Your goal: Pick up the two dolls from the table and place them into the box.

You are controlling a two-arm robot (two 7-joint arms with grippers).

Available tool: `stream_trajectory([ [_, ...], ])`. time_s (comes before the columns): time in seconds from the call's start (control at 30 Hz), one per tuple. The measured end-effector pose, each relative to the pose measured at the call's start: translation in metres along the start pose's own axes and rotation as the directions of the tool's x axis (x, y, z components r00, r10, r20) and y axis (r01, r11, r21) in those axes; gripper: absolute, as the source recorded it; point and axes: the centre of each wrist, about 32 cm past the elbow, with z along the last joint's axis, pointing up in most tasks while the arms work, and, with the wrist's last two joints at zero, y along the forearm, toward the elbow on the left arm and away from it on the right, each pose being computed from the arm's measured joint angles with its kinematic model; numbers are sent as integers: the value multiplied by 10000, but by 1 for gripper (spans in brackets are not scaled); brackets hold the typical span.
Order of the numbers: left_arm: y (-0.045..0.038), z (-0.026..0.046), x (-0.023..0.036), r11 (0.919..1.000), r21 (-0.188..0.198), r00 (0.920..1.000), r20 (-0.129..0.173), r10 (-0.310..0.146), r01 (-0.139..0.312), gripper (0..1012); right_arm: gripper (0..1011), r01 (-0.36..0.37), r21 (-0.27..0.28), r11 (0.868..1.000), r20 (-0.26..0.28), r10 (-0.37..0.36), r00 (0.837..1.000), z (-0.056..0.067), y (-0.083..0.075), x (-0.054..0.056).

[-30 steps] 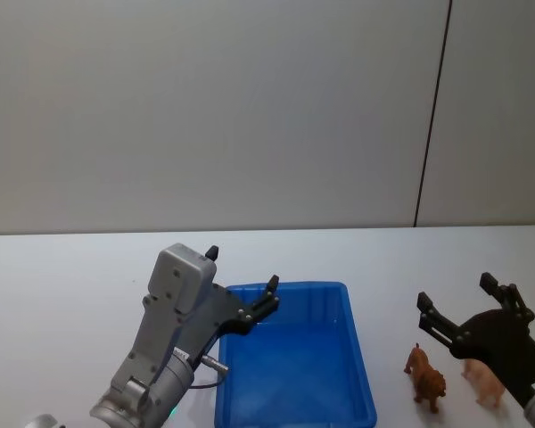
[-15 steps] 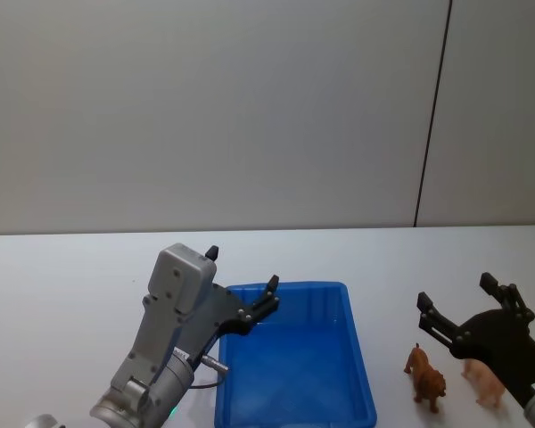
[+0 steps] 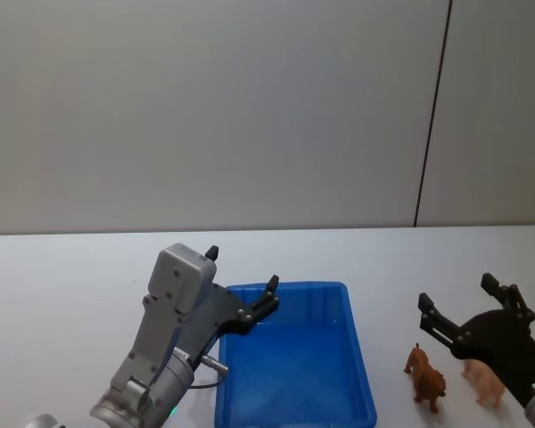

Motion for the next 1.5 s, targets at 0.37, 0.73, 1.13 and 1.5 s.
stream_trajectory([
  [0.37, 0, 0, 0, 10000, 0, 10000, -1, -1, 1, 1001, 1001, 400, -534, 9978, 125, -394, 9991, -7, 9, 45],
  [0.73, 0, 0, 0, 10000, 0, 10000, -1, 0, 0, 1001, 1001, 1055, -1250, 9865, 145, -1045, 9944, -111, -1, 148],
  [1.13, 0, 0, 0, 10000, 0, 10000, 0, 0, 0, 1001, 1001, 1450, -1857, 9719, 4, -1475, 9891, -280, -34, 240],
  [1.5, 0, 0, 0, 10000, 0, 10000, 0, 0, 0, 1001, 1001, 1544, -2371, 9592, -247, -1648, 9860, -449, -20, 301],
])
